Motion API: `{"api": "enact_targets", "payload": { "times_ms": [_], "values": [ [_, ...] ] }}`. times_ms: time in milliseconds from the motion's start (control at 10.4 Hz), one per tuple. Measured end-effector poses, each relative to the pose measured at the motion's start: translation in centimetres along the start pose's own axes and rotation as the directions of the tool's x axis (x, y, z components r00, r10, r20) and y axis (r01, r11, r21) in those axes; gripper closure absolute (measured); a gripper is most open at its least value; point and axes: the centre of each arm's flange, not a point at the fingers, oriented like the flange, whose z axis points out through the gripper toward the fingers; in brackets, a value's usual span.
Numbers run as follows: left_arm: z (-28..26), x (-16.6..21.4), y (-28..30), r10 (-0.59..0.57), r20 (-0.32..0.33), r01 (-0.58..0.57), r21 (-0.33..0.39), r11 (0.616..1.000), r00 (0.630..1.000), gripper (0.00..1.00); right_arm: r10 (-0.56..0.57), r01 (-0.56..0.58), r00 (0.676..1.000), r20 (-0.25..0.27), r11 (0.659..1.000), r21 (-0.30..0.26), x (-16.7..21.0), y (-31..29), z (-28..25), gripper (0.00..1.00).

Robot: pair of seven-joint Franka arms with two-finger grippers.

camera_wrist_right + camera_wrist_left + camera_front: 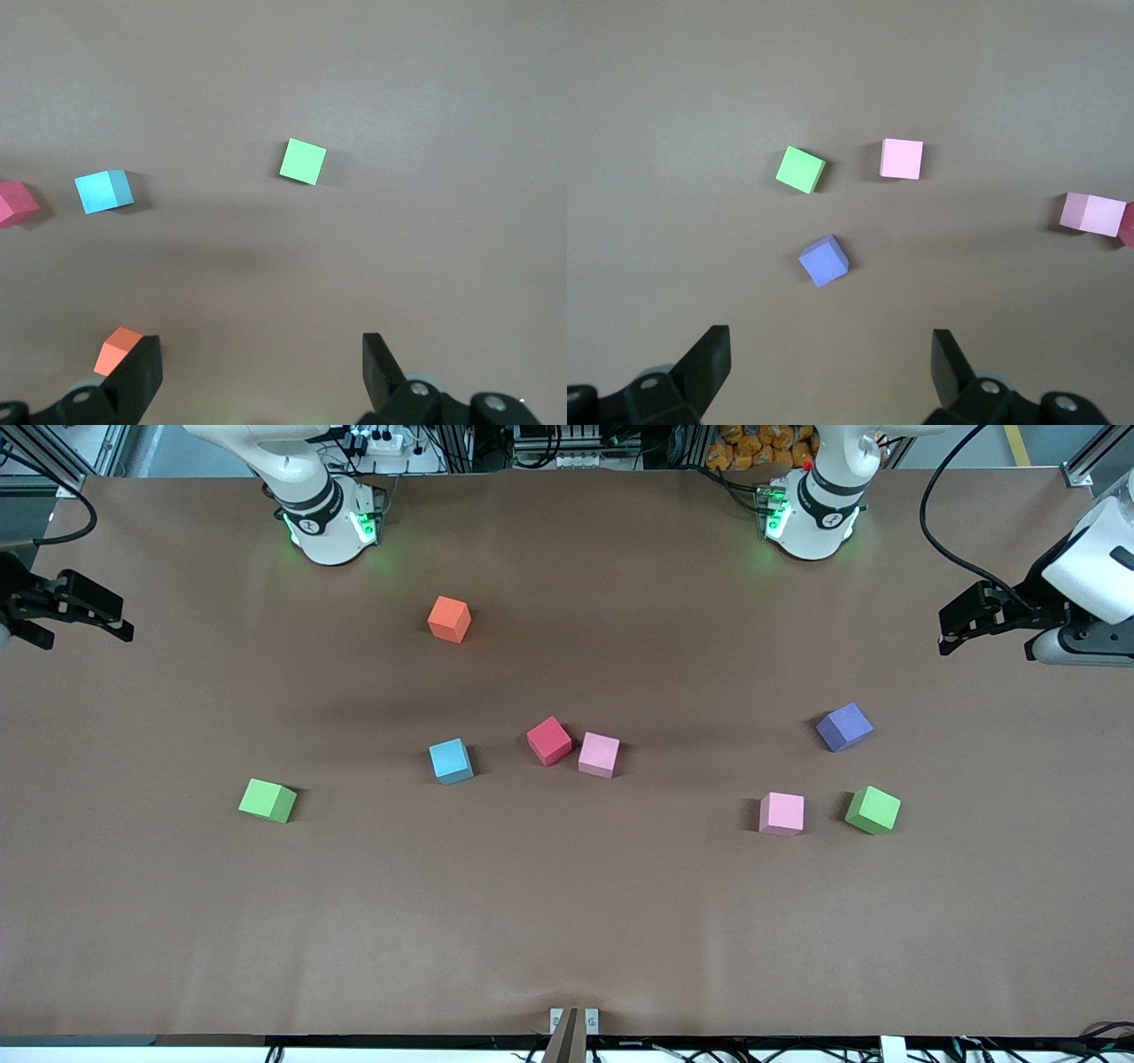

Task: Arrange blocks into number 1
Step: 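Move the left gripper to the pink cube while the right gripper nears green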

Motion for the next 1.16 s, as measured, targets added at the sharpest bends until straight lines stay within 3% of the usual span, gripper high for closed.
{"api": "enact_targets", "payload": {
  "times_ms": [482, 867, 1157],
  "values": [
    [0.4, 0.1, 2.3, 0.042, 0.003, -0.042, -0.001, 0.999, 0.999, 0.0, 0.0, 0.0, 1.0, -0.007, 1.0, -0.001, 0.1, 0.0, 0.0, 0.0],
    [7.8, 2.4, 16.1, 0.225, 0.012, -0.224, -0.039, 0.974, 0.974, 0.0, 0.002, -0.002, 1.0, -0.01, 1.0, -0.002, 0.6, 0.2, 0.5, 0.0],
    [16.7, 3.5, 24.3, 0.206, 0.056, -0.2, -0.09, 0.976, 0.977, 0.0, 0.011, -0.011, 1.0, -0.001, 1.0, -0.004, 2.2, 0.8, 2.4, 0.0]
  ]
}}
